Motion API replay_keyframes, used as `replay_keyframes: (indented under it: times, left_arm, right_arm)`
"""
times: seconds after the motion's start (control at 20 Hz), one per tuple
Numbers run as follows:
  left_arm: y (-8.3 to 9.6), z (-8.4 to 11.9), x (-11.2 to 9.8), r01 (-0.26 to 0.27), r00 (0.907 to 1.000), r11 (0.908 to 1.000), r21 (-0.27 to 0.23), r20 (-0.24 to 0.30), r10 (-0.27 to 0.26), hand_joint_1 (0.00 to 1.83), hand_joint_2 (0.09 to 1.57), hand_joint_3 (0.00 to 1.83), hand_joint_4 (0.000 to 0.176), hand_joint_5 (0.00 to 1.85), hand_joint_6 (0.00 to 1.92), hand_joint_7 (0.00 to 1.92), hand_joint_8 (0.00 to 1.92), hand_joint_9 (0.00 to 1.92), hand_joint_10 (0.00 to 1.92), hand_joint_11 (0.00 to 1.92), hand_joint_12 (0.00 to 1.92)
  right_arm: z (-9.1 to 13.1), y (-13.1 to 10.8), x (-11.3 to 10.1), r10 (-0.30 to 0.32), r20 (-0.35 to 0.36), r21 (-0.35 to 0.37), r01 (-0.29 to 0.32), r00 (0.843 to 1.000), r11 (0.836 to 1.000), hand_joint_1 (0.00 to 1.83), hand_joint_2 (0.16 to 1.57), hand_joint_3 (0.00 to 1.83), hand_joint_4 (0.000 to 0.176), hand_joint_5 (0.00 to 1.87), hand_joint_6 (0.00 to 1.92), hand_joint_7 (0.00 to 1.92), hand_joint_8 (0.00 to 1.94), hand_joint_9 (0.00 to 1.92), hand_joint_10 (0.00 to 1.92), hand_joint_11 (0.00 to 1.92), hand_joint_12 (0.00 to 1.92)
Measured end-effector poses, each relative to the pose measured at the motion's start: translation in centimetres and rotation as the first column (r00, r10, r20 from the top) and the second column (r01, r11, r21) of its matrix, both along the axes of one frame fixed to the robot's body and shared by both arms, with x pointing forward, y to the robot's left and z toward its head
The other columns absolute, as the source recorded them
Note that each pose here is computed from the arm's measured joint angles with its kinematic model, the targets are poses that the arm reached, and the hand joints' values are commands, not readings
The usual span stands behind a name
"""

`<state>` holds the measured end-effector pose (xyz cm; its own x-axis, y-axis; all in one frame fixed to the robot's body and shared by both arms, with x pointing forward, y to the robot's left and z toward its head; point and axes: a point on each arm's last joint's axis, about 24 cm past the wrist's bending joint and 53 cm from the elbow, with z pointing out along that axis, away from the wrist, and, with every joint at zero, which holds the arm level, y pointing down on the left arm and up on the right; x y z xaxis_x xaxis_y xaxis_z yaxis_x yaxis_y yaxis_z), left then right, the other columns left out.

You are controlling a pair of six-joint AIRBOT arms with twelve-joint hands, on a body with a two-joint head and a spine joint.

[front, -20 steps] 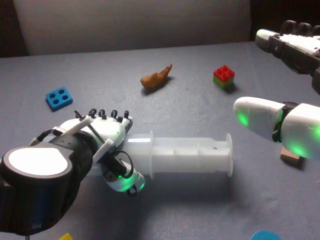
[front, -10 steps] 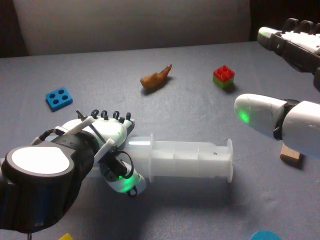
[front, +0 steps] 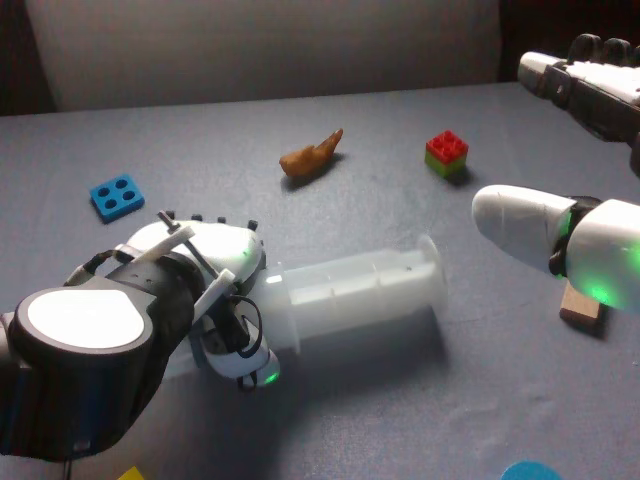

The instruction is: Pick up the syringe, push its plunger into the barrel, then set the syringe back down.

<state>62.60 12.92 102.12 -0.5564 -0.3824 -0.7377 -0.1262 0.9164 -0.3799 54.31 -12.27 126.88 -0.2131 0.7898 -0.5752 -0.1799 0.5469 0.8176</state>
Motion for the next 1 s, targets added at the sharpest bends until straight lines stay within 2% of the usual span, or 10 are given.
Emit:
replay_keyframes:
  times: [0.1, 0.15, 0.3, 0.4, 0.5, 0.65, 0.7, 0.85, 0.95, 1.0]
  left_arm:
    - [-0.1, 0.0, -0.1, -0.002, 1.0000, 1.0000, -0.008, -0.004, 0.002, 1.38, 1.13, 0.00, 0.000, 0.93, 0.83, 0.88, 1.19, 0.92, 1.29, 0.84, 1.31]
    - [-0.1, 0.0, -0.1, 0.001, 1.0000, 1.0000, -0.007, -0.002, -0.001, 1.38, 1.12, 0.00, 0.000, 0.97, 0.81, 0.88, 1.18, 0.94, 1.26, 0.87, 1.28]
    - [-0.4, 0.0, -0.4, 0.008, 1.0000, 0.9999, -0.009, -0.004, -0.008, 1.38, 1.11, 0.00, 0.000, 0.97, 0.79, 0.94, 1.08, 0.93, 1.29, 0.87, 1.44]
    - [-1.5, 0.8, -0.2, 0.050, 0.9982, 0.9978, -0.044, 0.036, -0.049, 1.38, 1.12, 0.00, 0.000, 0.98, 0.77, 0.92, 1.11, 0.92, 1.30, 0.88, 1.43]
    - [-2.9, 1.8, -0.2, 0.119, 0.9905, 0.9903, -0.072, 0.077, -0.114, 1.39, 1.10, 0.00, 0.000, 1.02, 0.66, 0.98, 1.04, 0.99, 1.27, 0.91, 1.37]
    - [-4.1, 4.0, 0.1, 0.198, 0.9696, 0.9761, -0.089, 0.164, -0.182, 1.38, 1.11, 0.00, 0.000, 0.97, 0.81, 0.94, 1.06, 0.96, 1.25, 0.92, 1.28]
    - [-4.5, 4.5, 0.1, 0.216, 0.9648, 0.9698, -0.113, 0.178, -0.194, 1.38, 1.11, 0.00, 0.000, 0.95, 0.83, 0.93, 1.08, 0.95, 1.25, 0.90, 1.29]
    - [-4.7, 6.3, 0.9, 0.248, 0.9529, 0.9605, -0.125, 0.210, -0.219, 1.38, 1.11, 0.00, 0.000, 0.99, 0.82, 0.91, 1.09, 0.93, 1.26, 0.84, 1.30]
    - [-4.8, 8.2, 1.8, 0.271, 0.9395, 0.9547, -0.123, 0.249, -0.235, 1.38, 1.12, 0.00, 0.000, 0.94, 0.84, 0.91, 1.13, 0.93, 1.27, 0.88, 1.22]
    - [-4.9, 9.4, 2.5, 0.284, 0.9297, 0.9514, -0.118, 0.276, -0.243, 1.38, 1.13, 0.00, 0.000, 0.91, 0.88, 0.90, 1.15, 0.91, 1.30, 0.80, 1.29]
  right_arm:
    - [0.0, 0.0, 0.0, 0.000, 0.001, 0.000, 0.000, 1.000, 1.000, 0.22, 1.16, 0.00, 0.000, 0.13, 0.00, 0.15, 0.00, 0.14, 0.00, 0.00, 0.34]
    - [0.0, 0.0, 0.0, -0.001, 0.002, 0.000, 0.001, 1.000, 1.000, 0.23, 1.16, 0.00, 0.000, 0.15, 0.01, 0.16, 0.00, 0.15, 0.01, 0.00, 0.35]
    - [0.1, -0.2, 0.0, -0.008, 0.004, 0.001, 0.008, 1.000, 1.000, 0.24, 1.16, 0.00, 0.000, 0.15, 0.00, 0.17, 0.00, 0.15, 0.00, 0.00, 0.39]
    - [0.3, -0.6, 0.2, -0.029, 0.006, 0.024, 0.029, 1.000, 0.999, 0.23, 1.17, 0.00, 0.000, 0.14, 0.00, 0.16, 0.00, 0.15, 0.00, 0.00, 0.37]
    - [0.7, -1.9, 0.4, -0.083, 0.011, 0.072, 0.082, 0.996, 0.994, 0.24, 1.16, 0.00, 0.000, 0.15, 0.00, 0.16, 0.00, 0.15, 0.00, 0.00, 0.37]
    - [0.3, -3.9, 0.8, -0.163, -0.027, 0.144, 0.165, 0.986, 0.976, 0.25, 1.16, 0.00, 0.000, 0.16, 0.00, 0.17, 0.00, 0.16, 0.00, 0.00, 0.38]
    - [-0.2, -4.7, 0.9, -0.192, -0.058, 0.178, 0.200, 0.980, 0.964, 0.27, 1.15, 0.00, 0.000, 0.17, 0.01, 0.18, 0.00, 0.17, 0.00, 0.00, 0.38]
    - [-0.8, -6.1, 0.9, -0.237, -0.111, 0.292, 0.260, 0.965, 0.920, 0.26, 1.15, 0.00, 0.000, 0.17, 0.00, 0.18, 0.00, 0.16, 0.00, 0.00, 0.36]
    - [-1.0, -6.9, 0.9, -0.254, -0.146, 0.394, 0.292, 0.956, 0.872, 0.26, 1.15, 0.00, 0.000, 0.18, 0.00, 0.18, 0.00, 0.17, 0.00, 0.00, 0.40]
    - [-1.0, -7.5, 0.9, -0.264, -0.167, 0.463, 0.312, 0.950, 0.830, 0.29, 1.14, 0.00, 0.000, 0.19, 0.00, 0.19, 0.00, 0.18, 0.00, 0.00, 0.43]
